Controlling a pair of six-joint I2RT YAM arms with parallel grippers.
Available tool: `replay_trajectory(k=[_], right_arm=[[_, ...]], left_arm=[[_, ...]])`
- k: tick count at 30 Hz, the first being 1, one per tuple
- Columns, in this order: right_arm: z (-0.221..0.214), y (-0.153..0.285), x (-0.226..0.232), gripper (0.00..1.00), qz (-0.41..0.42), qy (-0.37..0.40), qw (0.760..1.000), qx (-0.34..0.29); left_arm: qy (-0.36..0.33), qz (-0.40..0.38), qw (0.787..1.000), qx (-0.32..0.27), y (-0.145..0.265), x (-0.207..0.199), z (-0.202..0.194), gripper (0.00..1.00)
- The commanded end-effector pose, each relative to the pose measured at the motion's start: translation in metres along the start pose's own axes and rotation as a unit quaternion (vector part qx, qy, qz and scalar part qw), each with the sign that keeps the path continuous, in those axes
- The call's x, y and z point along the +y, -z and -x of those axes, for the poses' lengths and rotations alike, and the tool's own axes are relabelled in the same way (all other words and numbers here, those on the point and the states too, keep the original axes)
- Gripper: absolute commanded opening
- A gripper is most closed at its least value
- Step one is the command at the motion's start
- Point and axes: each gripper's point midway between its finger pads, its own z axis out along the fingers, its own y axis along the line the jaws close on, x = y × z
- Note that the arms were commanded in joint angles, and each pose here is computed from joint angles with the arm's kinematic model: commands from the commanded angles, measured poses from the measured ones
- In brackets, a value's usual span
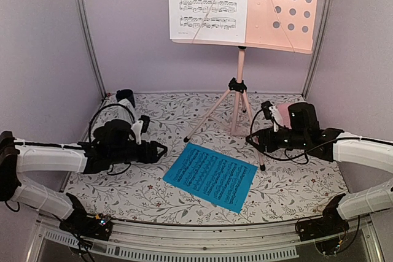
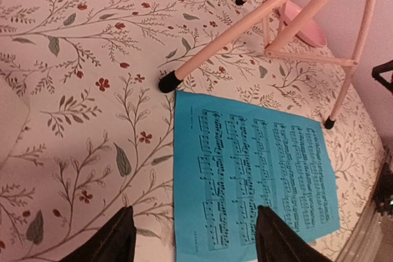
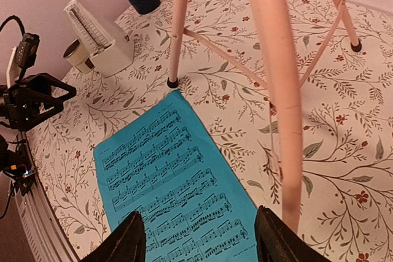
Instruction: Set up the instrument practice props
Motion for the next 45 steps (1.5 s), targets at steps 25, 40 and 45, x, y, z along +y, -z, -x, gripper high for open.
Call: replay_trajectory(k=[25,40,45], right_arm=[[-0.133,-0.108,0.006,0.32,-0.032,0.008,0.982,0.187],[-0.171,-0.124,0.024,0.3,-0.005,0.008,0.973,0.231],[-0.172,-0.126,0.034,0.3,0.011,0.005,0.972,0.233]], left_arm=[[0.39,0.08,0.916,0.058,0.0,-0.027,-0.112,0.62],[0.405,0.008,0.914,0.013,-0.052,-0.053,-0.099,0.65],[0.367,-0.047,0.927,-0.066,-0.042,-0.06,-0.063,0.74]])
